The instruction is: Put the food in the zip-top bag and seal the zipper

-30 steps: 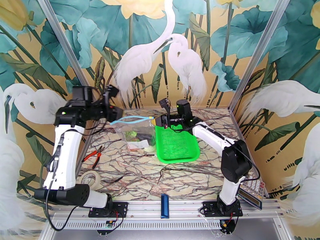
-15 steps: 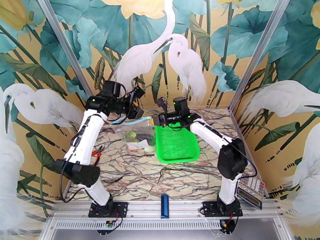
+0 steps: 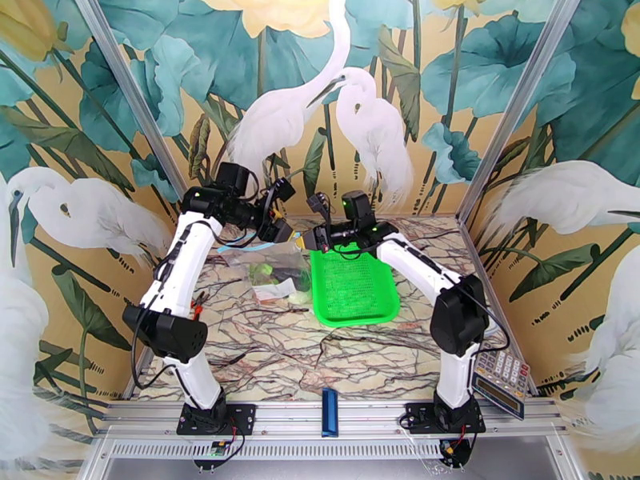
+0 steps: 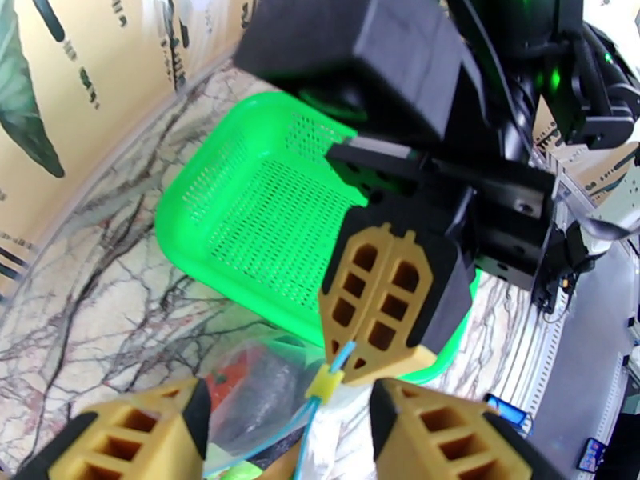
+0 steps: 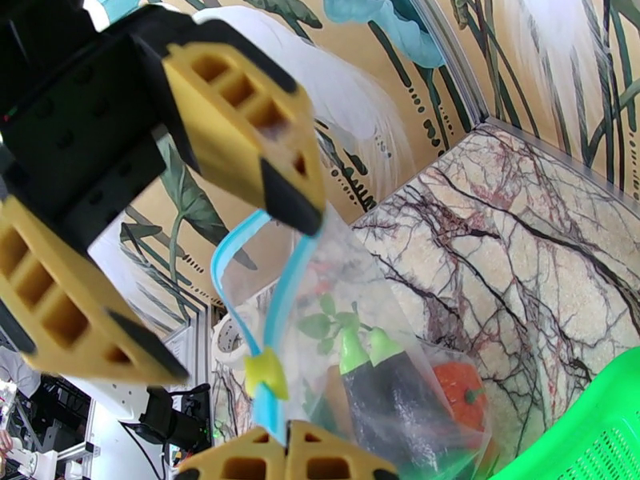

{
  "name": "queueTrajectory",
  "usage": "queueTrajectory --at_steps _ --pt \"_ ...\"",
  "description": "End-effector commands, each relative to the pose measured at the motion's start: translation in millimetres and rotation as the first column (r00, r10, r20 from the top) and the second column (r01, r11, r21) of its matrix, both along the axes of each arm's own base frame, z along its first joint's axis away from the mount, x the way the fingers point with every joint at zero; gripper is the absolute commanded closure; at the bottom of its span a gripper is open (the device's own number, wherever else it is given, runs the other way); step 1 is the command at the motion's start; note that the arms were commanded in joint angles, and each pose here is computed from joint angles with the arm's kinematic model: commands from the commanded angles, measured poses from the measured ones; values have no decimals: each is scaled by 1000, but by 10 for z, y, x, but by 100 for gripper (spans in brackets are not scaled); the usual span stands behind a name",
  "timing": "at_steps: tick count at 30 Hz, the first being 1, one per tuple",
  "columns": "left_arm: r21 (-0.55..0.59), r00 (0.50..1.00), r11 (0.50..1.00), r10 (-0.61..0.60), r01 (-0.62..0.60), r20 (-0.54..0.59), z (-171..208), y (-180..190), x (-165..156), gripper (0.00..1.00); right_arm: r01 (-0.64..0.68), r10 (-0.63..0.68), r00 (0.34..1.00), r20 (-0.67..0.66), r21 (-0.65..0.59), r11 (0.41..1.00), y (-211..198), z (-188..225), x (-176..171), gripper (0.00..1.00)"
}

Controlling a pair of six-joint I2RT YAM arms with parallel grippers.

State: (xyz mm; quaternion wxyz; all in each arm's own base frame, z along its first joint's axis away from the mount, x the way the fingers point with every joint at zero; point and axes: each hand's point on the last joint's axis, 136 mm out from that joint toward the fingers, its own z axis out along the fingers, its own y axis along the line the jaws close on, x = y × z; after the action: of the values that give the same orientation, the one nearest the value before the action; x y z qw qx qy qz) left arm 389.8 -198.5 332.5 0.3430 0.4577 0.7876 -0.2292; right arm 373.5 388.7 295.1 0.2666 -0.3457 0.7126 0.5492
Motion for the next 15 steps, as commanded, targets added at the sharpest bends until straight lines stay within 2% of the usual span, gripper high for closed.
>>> queueTrajectory --at_steps 1,13,15 --pt "-11 998 999 -47 46 -30 -35 -73 -75 43 -28 27 1000 8 9 1000 47 31 -6 100" --pt "-23 993 997 -74 72 -92 -169 -117 -81 44 -19 19 1000 13 1 1000 61 29 25 100" --pt "-31 992 996 -81 78 -99 -181 -131 -84 48 -19 19 1000 14 2 1000 61 34 27 100"
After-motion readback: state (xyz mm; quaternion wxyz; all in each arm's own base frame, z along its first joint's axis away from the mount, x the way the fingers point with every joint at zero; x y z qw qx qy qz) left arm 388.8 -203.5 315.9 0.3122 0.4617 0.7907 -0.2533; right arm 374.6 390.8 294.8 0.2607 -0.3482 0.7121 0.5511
